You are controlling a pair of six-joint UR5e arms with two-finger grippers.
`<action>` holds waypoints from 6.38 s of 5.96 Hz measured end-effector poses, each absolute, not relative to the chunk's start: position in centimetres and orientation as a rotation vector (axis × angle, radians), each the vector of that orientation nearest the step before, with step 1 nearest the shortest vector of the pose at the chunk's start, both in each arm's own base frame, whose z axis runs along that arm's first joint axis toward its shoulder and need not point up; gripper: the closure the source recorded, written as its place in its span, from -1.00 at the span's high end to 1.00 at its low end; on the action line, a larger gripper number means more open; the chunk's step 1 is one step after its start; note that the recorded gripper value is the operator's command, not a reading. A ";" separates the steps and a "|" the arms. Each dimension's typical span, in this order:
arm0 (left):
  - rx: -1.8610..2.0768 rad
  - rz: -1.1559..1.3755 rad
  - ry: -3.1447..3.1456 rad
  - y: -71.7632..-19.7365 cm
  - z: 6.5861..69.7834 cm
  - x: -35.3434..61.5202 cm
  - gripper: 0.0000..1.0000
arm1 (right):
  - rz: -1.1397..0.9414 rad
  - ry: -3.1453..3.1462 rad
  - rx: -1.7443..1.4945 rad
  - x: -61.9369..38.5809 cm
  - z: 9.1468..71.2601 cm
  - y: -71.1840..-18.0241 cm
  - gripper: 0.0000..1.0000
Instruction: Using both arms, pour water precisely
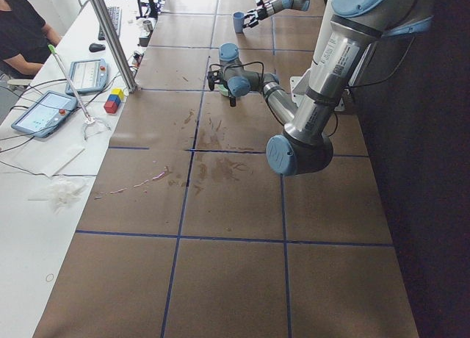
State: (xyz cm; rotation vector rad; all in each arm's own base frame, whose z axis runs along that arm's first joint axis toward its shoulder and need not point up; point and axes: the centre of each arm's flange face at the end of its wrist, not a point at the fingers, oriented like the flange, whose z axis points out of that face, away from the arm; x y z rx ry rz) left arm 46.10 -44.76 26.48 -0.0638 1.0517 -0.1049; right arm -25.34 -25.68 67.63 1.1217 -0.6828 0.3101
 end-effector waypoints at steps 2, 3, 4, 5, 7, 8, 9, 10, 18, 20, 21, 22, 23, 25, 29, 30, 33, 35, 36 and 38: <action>-0.060 -0.113 1.051 -44.8 26.4 46.0 0.99 | 0.311 -0.687 1.125 -25.6 67.4 -25.8 0.97; -0.057 -0.117 1.047 -44.8 26.6 46.0 0.99 | 0.315 -0.687 1.126 -25.7 67.3 -25.9 0.97; -0.054 -0.120 1.043 -44.8 26.9 45.9 0.99 | 0.319 -0.685 1.129 -25.6 67.2 -26.0 0.97; -0.052 -0.122 1.041 -44.8 27.0 45.9 0.99 | 0.325 -0.679 1.133 -25.4 67.3 -26.2 0.97; -0.051 -0.122 1.040 -44.8 27.0 45.9 0.99 | 0.340 -0.670 1.134 -24.9 67.3 -26.8 0.96; -0.051 -0.122 1.040 -44.7 27.0 45.9 0.99 | 0.346 -0.672 1.132 -24.8 67.2 -27.1 0.96; -0.051 -0.123 1.040 -44.7 27.0 45.9 0.99 | 0.351 -0.676 1.134 -25.1 66.9 -27.3 0.96; -0.045 -0.127 1.037 -44.8 27.1 45.9 0.99 | 0.352 -0.676 1.138 -25.4 66.7 -27.5 0.96; -0.023 -0.133 1.040 -44.8 26.7 45.6 0.99 | 0.351 -0.650 1.155 -24.9 66.6 -28.1 0.93; -0.022 -0.134 1.041 -44.8 26.6 45.5 0.99 | 0.355 -0.650 1.157 -25.0 66.6 -28.2 0.61; -0.021 -0.134 1.043 -44.7 26.6 45.4 0.99 | 0.359 -0.654 1.159 -25.3 66.5 -28.3 0.19; -0.020 -0.134 1.045 -44.5 26.6 45.1 0.99 | 0.357 -0.653 1.164 -25.5 66.2 -28.4 -0.01; -0.019 -0.133 1.046 -44.5 26.5 45.0 0.99 | 0.350 -0.648 1.175 -25.8 65.7 -28.7 -0.16; -0.018 -0.133 1.048 -44.4 26.4 44.9 0.99 | 0.319 -0.630 1.216 -27.0 63.5 -29.7 -0.46; -0.021 -0.132 1.045 -43.9 27.0 44.2 0.99 | 0.265 -0.652 1.286 -34.1 52.9 -31.8 -0.64; -0.022 -0.133 1.043 -43.8 27.3 44.1 0.99 | 0.264 -0.651 1.289 -36.5 48.8 -32.4 -0.60; -0.026 -0.136 1.037 -43.5 28.0 43.6 0.99 | 0.228 -0.619 1.280 -43.9 37.9 -33.6 -0.61; -0.026 -0.136 1.036 -43.0 28.4 42.9 0.99 | 0.164 -0.572 1.259 -49.0 32.5 -33.0 -0.70; -0.024 -0.136 1.037 -43.0 28.4 42.7 0.99 | 0.128 -0.540 1.247 -51.1 30.0 -32.6 -0.70; -0.023 -0.138 1.036 -43.0 28.5 42.6 0.99 | 0.023 -0.454 1.232 -53.9 27.7 -31.6 -0.68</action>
